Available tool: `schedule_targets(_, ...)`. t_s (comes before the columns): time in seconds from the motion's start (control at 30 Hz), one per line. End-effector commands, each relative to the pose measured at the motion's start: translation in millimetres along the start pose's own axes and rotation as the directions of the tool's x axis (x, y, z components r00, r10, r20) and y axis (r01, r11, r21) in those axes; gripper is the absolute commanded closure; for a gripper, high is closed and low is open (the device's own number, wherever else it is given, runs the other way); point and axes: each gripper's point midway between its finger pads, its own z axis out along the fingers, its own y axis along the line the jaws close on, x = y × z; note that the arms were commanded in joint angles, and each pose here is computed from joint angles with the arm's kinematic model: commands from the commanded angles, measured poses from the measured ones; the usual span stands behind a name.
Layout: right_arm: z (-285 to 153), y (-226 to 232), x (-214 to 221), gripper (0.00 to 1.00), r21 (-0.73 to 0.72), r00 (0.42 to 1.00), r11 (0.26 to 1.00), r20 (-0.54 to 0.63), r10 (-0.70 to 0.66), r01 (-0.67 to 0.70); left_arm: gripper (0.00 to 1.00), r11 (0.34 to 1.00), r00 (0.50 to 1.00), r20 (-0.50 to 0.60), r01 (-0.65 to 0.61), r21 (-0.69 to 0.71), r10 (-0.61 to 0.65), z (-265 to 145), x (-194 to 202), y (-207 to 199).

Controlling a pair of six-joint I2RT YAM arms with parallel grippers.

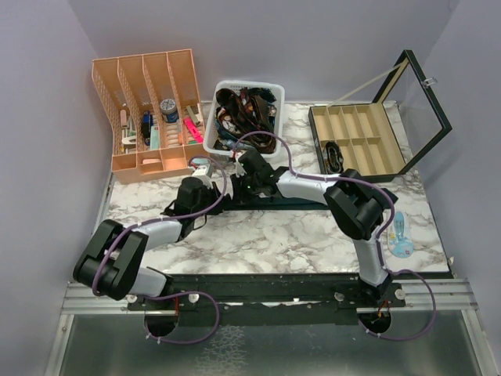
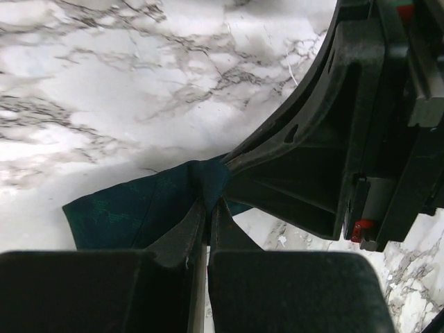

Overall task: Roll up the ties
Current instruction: Roll the tie at the center of the board.

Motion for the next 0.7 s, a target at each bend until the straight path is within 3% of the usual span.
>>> schedule_targets(0.0,-19,-3,-16,0.81,0.062,0.997,0.998,0.069,0.024,-0.028,1.0,1.0,1.0,0.024,-0.014,0.021,0.014,12,-5,-13)
schedule_targets(0.17,-47,-33,-20,0.78,0.255,0.987,0.961,0.145,0.072,-0.108,0.97,1.0,1.0,0.005,-0.015,0.019,0.015,19,1,-16)
schedule_targets(0.3,-64,-32,-28,0.74,0.265,0.977,0.956,0.202,0.07,-0.123,0.94,1.0,1.0,0.02,0.002,-0.006,-0.002,24,1,-15)
schedule_targets(0.67,-69,-25,-21,0.74,0.211,0.976,0.973,0.21,0.053,-0.098,0.95,0.997,0.991,0.114,0.068,-0.024,-0.065,17,-18,-18)
